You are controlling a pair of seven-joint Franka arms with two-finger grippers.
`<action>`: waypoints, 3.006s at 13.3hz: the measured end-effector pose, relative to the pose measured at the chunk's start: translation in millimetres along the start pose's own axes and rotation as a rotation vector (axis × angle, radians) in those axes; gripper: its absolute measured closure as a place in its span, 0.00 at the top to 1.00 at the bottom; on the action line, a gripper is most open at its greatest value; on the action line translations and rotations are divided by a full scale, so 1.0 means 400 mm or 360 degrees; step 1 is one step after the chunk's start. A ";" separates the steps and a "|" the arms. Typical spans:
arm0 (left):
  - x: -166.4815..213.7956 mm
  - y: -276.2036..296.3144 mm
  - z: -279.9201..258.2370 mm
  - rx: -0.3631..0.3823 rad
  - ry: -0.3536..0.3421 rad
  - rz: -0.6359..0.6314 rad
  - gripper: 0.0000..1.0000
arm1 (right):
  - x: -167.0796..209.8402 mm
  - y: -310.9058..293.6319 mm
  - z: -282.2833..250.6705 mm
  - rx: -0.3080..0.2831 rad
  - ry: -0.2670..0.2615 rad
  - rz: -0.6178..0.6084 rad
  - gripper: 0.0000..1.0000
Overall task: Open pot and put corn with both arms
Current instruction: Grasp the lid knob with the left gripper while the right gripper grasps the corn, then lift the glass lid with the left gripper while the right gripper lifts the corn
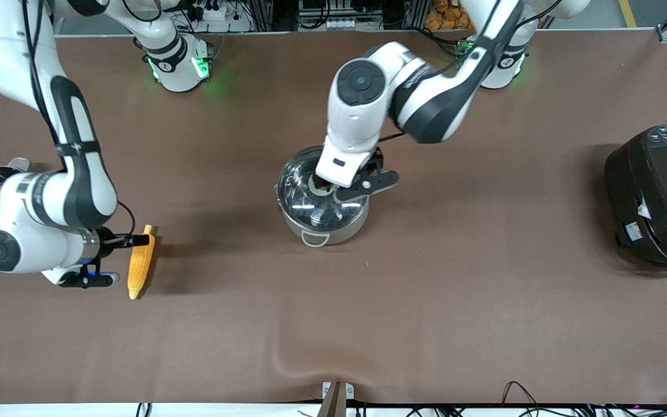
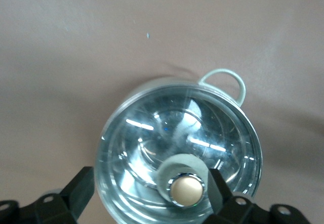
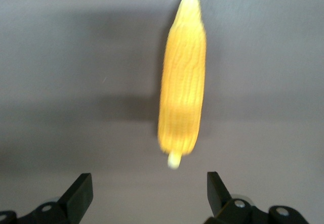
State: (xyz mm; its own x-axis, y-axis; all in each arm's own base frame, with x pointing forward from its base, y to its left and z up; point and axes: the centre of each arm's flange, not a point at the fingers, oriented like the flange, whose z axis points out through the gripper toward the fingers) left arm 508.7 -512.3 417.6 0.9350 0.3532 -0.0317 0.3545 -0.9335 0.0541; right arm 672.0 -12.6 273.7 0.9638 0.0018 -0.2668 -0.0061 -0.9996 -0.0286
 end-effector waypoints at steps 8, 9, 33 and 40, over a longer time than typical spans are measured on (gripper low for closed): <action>-0.058 0.068 0.106 -0.0012 0.0010 -0.0077 0.85 | 0.007 0.039 0.142 -0.0016 0.0131 0.0023 1.00; -0.067 0.072 0.105 -0.0014 0.0011 -0.0087 0.81 | 0.007 0.035 0.148 -0.0017 0.0134 0.0019 1.00; -0.102 0.085 0.175 0.0044 -0.0013 -0.0131 0.61 | -0.006 0.051 0.258 -0.0061 0.0356 -0.0135 0.71; -0.107 0.083 0.178 0.0063 -0.0017 -0.0135 0.50 | -0.006 0.052 0.255 -0.0068 0.0355 -0.0191 0.43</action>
State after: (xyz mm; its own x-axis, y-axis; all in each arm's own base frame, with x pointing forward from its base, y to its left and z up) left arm 479.5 -562.7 349.7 0.9014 0.4306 -0.0453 0.4315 -0.9021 0.0115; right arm 642.1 -30.5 175.4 0.9919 0.1186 -0.0446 0.1184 -0.9929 -0.0055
